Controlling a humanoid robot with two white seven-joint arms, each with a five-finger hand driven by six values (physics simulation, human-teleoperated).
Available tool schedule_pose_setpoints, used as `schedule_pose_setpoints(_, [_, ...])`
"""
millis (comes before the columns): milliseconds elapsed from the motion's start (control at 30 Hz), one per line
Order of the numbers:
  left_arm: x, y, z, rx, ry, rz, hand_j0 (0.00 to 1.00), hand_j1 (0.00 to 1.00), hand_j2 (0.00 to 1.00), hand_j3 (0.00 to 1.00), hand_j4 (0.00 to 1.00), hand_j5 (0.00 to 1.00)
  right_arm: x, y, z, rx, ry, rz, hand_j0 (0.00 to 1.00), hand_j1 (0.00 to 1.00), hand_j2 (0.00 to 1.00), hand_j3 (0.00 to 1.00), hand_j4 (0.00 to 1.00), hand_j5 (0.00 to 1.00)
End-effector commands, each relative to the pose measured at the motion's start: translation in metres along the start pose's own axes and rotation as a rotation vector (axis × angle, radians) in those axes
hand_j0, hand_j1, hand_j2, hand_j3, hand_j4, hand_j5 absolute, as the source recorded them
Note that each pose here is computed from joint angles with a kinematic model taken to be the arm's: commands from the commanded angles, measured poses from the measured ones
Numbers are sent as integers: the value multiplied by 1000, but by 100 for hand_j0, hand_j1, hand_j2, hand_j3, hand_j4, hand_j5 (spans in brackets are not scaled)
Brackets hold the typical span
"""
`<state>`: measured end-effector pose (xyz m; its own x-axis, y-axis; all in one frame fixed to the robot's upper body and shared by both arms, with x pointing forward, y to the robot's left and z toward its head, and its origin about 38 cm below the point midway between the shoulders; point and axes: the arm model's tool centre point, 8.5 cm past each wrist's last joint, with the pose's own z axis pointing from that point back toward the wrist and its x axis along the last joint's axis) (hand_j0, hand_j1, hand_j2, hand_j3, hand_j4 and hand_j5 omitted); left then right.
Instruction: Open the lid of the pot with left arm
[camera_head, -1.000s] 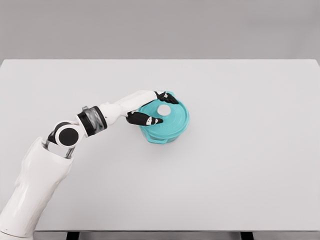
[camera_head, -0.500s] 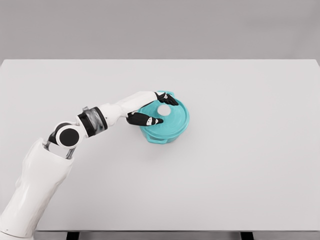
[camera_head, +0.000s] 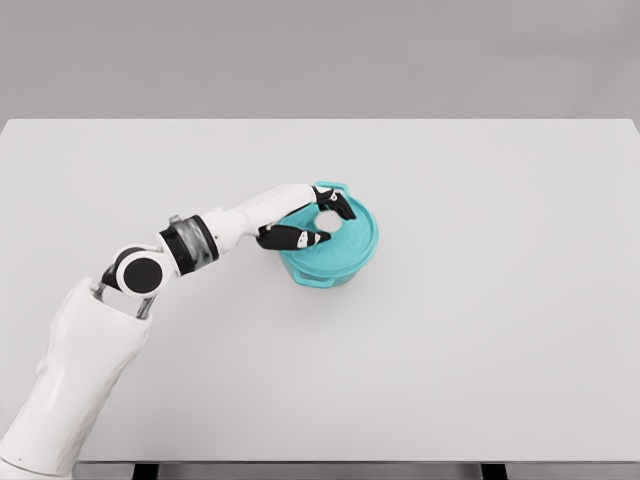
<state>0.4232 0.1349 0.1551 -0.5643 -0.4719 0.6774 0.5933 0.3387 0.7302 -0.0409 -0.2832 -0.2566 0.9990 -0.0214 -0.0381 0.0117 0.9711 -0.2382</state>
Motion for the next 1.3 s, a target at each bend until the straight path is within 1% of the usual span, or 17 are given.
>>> schedule_pose_setpoints(0, [0,1,0,3,-3,6,51,51,51,51,51,51,0,0,0,0,0,0,100,100,100,100,100,100])
schedule_pose_setpoints(167, [0,1,1,5,-4,7,49,49,49,49,49,49,0,0,0,0,0,0,100,100,100,100,100,100])
schedule_pose_setpoints(567, [4,7,2,17,-16,1,49,49,49,49,49,49,0,0,0,0,0,0,100,100,100,100,100,100])
schedule_pose_setpoints(633, [8,9,4,21,-23,-9,49,49,49,49,49,49,0,0,0,0,0,0,100,100,100,100,100,100])
schedule_pose_setpoints(700, [6,14,6,37,-18,-9,49,49,49,49,49,49,0,0,0,0,0,0,100,100,100,100,100,100])
schedule_pose_setpoints(767, [5,15,8,37,-15,-10,49,49,49,49,49,49,0,0,0,0,0,0,100,100,100,100,100,100])
schedule_pose_setpoints(1067, [0,28,18,80,2,-14,49,49,49,49,49,49,0,0,0,0,0,0,100,100,100,100,100,100])
schedule_pose_setpoints(1233, [-5,34,25,98,19,-15,49,49,49,49,49,49,0,0,0,0,0,0,100,100,100,100,100,100])
schedule_pose_setpoints(1267, [-9,35,30,109,30,-7,49,49,49,49,49,49,0,0,0,0,0,0,100,100,100,100,100,100])
